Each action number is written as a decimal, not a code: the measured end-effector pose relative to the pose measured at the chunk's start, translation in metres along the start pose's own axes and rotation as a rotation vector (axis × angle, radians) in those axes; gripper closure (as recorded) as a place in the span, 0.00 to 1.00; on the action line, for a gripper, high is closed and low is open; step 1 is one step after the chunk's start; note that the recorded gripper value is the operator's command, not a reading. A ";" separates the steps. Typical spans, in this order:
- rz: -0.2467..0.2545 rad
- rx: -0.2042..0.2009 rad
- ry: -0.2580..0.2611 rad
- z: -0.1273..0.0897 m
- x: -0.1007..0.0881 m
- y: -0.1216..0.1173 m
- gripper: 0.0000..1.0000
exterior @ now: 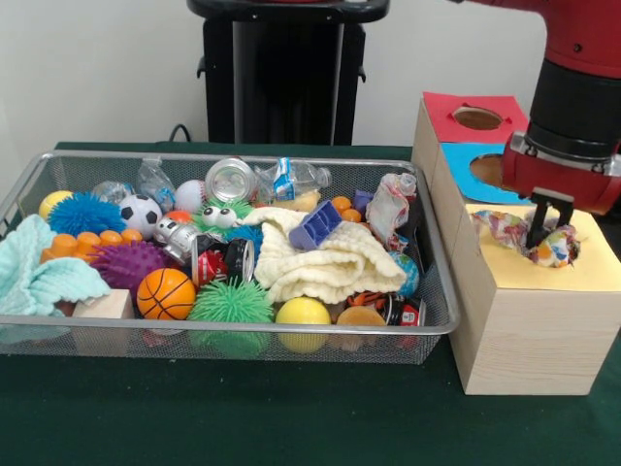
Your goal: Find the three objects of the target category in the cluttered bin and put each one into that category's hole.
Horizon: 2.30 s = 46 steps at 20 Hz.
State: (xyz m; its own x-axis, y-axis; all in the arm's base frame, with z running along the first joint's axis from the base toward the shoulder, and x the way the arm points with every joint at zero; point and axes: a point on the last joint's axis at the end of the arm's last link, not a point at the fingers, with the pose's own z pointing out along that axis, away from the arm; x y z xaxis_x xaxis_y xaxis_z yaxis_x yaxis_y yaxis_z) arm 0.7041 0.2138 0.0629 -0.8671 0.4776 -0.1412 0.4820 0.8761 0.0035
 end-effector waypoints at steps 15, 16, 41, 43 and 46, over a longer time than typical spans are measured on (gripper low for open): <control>0.008 -0.016 -0.015 0.042 0.007 0.019 1.00; 0.008 -0.015 -0.016 0.042 0.006 0.019 1.00; -0.025 0.052 0.135 -0.078 -0.006 0.026 1.00; -0.025 0.045 0.122 -0.086 -0.010 0.028 1.00; -0.019 0.034 0.105 -0.094 -0.018 0.027 1.00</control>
State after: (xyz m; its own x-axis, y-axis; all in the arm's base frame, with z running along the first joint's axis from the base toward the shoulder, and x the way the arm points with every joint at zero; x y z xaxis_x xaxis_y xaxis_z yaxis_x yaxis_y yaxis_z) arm 0.7206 0.2350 0.1590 -0.8838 0.4665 -0.0365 0.4676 0.8834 -0.0317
